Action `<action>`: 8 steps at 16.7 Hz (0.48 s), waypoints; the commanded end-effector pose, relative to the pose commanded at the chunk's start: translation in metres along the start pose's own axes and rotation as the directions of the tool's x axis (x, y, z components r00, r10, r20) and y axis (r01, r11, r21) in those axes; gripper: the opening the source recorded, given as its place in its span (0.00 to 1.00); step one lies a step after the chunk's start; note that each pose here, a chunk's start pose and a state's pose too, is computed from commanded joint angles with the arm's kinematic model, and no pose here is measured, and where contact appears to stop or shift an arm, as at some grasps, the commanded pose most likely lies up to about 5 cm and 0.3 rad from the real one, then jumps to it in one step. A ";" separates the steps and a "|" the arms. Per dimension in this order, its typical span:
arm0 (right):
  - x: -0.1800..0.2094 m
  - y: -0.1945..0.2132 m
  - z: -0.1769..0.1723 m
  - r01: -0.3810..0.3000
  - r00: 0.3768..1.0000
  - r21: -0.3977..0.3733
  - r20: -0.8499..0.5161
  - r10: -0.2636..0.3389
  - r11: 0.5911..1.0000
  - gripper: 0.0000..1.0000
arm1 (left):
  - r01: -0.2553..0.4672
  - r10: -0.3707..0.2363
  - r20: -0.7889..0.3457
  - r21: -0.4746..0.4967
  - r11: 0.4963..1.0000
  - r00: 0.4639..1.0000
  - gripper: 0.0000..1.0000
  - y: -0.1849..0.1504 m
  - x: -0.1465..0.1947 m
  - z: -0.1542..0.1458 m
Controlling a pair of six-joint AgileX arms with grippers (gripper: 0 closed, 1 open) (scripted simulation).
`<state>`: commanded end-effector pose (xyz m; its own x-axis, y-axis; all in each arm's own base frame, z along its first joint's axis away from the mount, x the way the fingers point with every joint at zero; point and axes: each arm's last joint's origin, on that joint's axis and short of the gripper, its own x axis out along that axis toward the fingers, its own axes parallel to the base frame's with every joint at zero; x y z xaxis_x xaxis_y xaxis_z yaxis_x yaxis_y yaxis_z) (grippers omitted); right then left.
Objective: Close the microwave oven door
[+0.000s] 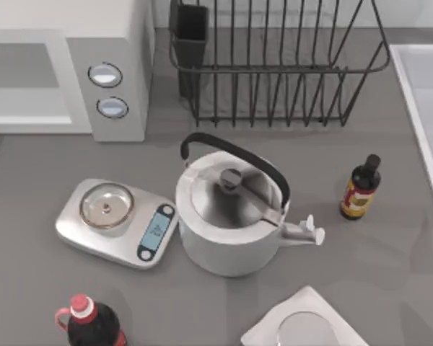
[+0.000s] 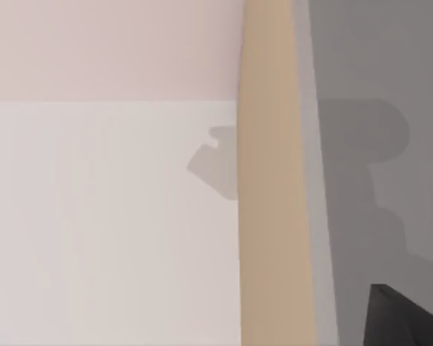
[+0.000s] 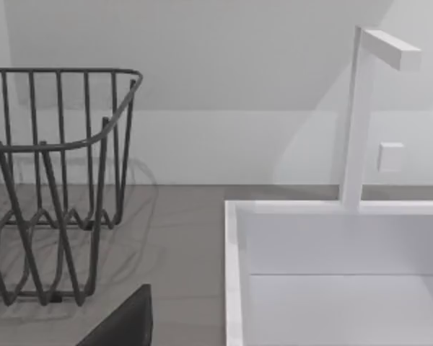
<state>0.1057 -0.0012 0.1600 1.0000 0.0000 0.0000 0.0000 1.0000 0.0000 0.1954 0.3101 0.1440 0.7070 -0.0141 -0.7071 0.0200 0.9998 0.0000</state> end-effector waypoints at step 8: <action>0.000 0.000 0.000 0.000 1.000 0.000 0.000 0.000 1.000 1.00 | 0.007 -0.007 -0.007 0.001 1.000 1.000 0.00 -0.061 0.001 0.005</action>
<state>0.1057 -0.0012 0.1600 1.0000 0.0000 0.0000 0.0000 1.0000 0.0000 0.1987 0.2492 0.1468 0.7020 -0.0215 -0.7119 0.0259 0.9997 -0.0047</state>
